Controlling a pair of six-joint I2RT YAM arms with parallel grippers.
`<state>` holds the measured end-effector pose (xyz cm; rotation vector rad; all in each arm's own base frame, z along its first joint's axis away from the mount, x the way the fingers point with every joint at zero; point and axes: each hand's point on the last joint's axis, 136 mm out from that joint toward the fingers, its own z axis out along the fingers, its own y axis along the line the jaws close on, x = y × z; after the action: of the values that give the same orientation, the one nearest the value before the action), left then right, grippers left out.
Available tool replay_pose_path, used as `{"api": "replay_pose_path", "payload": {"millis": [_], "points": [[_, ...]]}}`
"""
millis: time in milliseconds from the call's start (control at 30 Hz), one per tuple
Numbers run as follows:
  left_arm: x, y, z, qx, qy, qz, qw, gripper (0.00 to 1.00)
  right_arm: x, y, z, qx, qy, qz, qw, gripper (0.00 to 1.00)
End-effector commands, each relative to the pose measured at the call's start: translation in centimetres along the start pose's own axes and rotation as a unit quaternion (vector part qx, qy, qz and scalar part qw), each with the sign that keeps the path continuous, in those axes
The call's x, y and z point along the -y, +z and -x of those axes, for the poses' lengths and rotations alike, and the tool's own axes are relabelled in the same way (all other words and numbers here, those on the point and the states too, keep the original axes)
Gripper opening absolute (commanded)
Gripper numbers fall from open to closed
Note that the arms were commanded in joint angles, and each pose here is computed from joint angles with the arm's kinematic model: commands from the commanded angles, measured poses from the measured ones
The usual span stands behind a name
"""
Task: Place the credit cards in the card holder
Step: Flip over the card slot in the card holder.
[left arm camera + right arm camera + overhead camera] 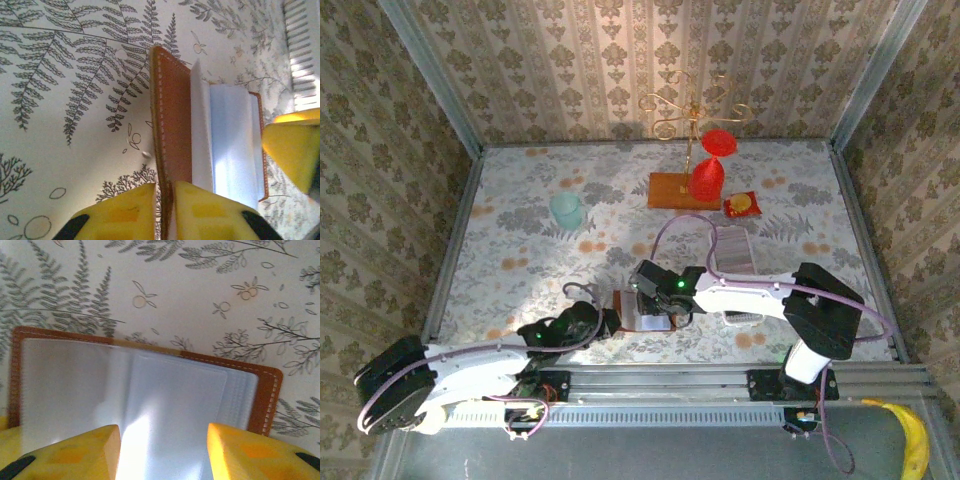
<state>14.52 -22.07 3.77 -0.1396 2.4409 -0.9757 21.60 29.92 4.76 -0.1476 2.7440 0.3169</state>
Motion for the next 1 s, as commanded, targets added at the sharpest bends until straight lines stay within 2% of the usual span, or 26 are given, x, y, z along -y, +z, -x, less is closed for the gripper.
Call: {"api": "replay_pose_path", "payload": {"millis": [0, 267, 467, 633, 700, 800, 900, 933, 967], "points": [[-1.2, -0.6, -0.1, 0.004, 0.012, 0.02, 1.0, 0.22, 1.9, 0.1, -0.5, -0.006, -0.035, -0.054, 0.998, 0.5], [-2.7, -3.6, 1.5, 0.046, 0.005, 0.039, 0.998, 0.35, 1.2, -0.2, -0.5, -0.002, -0.044, -0.044, 0.998, 0.5], [0.5, -5.4, 3.0, 0.07, 0.022, -0.032, 0.997, 0.22, -0.8, -2.8, 1.0, 0.048, -0.065, 0.02, 0.997, 0.5], [3.7, -5.7, 3.5, 0.05, 0.055, -0.059, 0.996, 0.17, 0.6, -7.5, 3.5, 0.116, -0.14, 0.003, 0.983, 0.47], [4.3, -5.4, 3.4, 0.036, 0.066, -0.05, 0.996, 0.12, 0.5, -10.6, 4.7, 0.155, -0.197, 0.016, 0.968, 0.47], [5.6, -4.5, 3.3, 0.021, 0.088, -0.058, 0.994, 0.07, 0.1, -14.9, 5.3, 0.197, -0.306, 0.041, 0.931, 0.49], [6.5, -3.8, 3.2, 0.012, 0.102, -0.057, 0.993, 0.06, 0.6, -17.8, 4.2, 0.224, -0.416, 0.063, 0.879, 0.55], [6.8, -3.5, 3.2, 0.009, 0.109, -0.059, 0.992, 0.05, 0.8, -18.1, 2.3, 0.214, -0.503, 0.079, 0.834, 0.54], [7.1, -3.4, 3.1, 0.004, 0.117, -0.059, 0.991, 0.05, 1.6, -18.1, 0.1, 0.203, -0.59, 0.088, 0.776, 0.56]]}}
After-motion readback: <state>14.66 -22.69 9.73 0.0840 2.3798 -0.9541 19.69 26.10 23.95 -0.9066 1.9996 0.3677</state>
